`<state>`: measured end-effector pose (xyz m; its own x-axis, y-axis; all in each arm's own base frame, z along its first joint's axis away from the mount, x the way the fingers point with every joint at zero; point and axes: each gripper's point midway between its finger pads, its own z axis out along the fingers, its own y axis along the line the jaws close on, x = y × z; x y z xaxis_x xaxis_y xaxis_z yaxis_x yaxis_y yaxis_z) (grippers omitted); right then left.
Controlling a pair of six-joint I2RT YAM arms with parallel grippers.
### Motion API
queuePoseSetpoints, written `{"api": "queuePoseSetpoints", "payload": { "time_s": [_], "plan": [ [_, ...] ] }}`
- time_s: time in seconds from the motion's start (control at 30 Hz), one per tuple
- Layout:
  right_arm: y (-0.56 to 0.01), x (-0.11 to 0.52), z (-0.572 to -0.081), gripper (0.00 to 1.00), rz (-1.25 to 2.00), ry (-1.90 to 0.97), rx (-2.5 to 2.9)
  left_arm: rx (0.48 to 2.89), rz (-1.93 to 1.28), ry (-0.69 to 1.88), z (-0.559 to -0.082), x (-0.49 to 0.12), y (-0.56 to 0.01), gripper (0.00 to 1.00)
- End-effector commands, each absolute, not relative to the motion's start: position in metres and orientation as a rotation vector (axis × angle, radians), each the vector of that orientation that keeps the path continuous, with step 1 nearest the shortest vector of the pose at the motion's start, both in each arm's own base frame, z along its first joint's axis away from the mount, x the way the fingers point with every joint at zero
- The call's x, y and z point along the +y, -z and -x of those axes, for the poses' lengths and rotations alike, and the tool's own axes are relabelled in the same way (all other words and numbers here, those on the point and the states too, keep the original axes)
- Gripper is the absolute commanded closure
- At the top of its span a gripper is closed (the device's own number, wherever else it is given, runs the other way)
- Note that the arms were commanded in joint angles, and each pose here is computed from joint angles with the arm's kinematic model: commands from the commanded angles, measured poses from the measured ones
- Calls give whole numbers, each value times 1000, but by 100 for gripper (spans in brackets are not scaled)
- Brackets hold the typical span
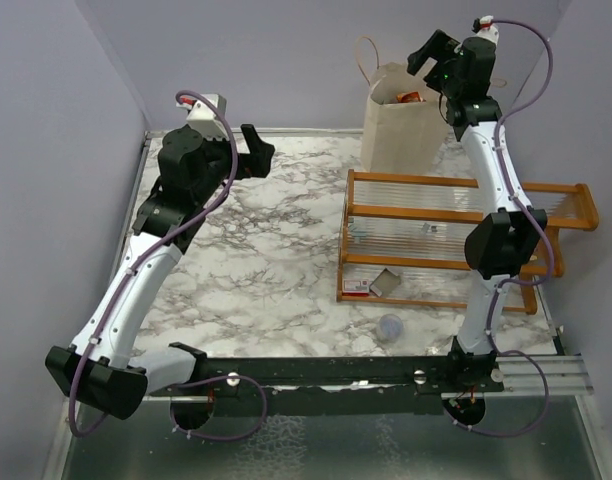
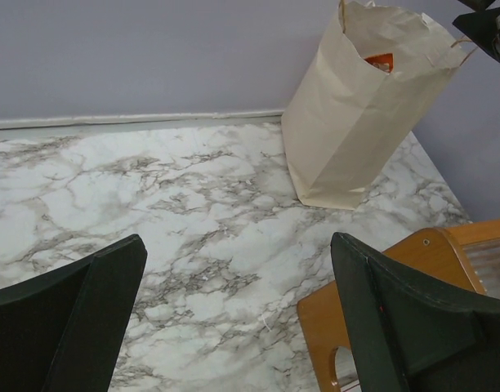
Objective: Take the snacks out of the paper bag
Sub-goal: Move the paper bag to the center of the board.
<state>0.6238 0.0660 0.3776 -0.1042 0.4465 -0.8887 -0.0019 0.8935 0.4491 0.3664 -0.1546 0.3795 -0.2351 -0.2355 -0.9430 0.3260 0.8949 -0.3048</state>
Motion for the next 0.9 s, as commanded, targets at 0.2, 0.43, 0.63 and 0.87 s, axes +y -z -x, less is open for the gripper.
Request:
{"api": "queuePoseSetpoints", "payload": {
  "time_s": [0.2,0.43,0.63,0.87],
  "plan": [
    [-386,26,-623,1,-321,-146,1632,1744,-75,482,-355,-144,-370,1],
    [-363,101,-625,2,49,-471,1703,1739,-79,494,-357,-147,-370,1],
    [-358,143,-635,4,97,-551,1677,1743,-76,500,-356,-147,-371,1],
    [-360,180,-648,4,243,-458,1558,1758,-76,501,-353,-147,-371,1]
  ]
}}
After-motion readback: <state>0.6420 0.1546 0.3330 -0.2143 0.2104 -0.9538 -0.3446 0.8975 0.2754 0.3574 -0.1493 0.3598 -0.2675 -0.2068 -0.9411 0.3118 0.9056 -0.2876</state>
